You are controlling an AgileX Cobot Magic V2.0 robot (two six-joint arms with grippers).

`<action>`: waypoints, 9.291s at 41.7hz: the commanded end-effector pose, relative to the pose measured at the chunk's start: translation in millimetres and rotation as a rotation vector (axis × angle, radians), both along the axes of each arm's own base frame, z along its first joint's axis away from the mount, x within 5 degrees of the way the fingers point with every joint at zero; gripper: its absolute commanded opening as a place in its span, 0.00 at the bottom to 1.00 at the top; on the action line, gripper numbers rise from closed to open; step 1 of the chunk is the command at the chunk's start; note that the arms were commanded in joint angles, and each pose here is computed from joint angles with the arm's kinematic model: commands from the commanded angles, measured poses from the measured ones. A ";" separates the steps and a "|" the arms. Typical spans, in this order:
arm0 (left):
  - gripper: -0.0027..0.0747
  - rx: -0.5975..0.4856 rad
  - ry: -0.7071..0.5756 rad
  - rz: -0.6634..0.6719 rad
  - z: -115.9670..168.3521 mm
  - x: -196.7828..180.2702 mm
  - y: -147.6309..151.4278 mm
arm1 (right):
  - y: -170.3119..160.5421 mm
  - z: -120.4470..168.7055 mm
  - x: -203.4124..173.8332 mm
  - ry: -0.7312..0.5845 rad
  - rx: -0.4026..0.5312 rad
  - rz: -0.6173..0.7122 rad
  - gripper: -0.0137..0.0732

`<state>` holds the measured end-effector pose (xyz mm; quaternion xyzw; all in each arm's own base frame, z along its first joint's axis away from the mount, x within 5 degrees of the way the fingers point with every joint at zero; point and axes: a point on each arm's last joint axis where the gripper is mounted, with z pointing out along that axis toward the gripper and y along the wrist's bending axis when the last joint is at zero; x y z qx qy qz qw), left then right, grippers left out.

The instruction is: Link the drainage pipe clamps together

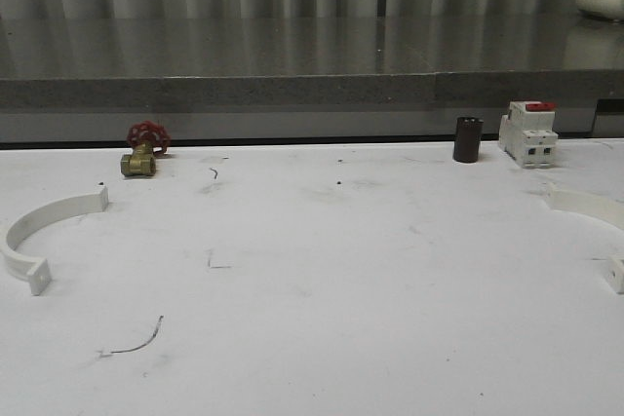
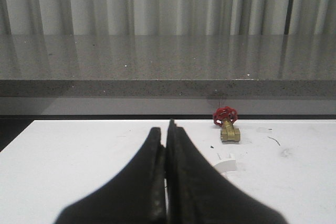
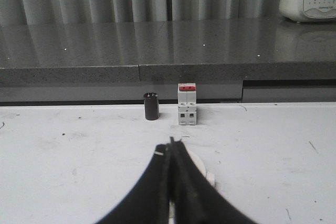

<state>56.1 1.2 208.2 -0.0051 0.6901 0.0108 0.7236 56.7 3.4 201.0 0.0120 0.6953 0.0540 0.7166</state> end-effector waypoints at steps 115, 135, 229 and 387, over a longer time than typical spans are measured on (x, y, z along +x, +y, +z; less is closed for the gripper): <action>0.53 -0.004 0.456 -0.008 136.2 51.5 0.4 | 7.0 115.6 68.6 0.610 -0.025 0.035 0.72; 0.53 -0.053 0.710 -0.023 104.9 101.2 -1.3 | 7.0 115.6 68.6 0.610 -0.025 0.035 0.72; 0.02 -0.047 1.116 -0.192 -3.7 309.5 -85.6 | 7.0 115.6 68.6 0.610 -0.025 0.035 0.72; 0.40 0.095 0.539 -0.355 130.2 118.3 -65.7 | 7.0 115.6 68.6 0.610 -0.025 0.035 0.72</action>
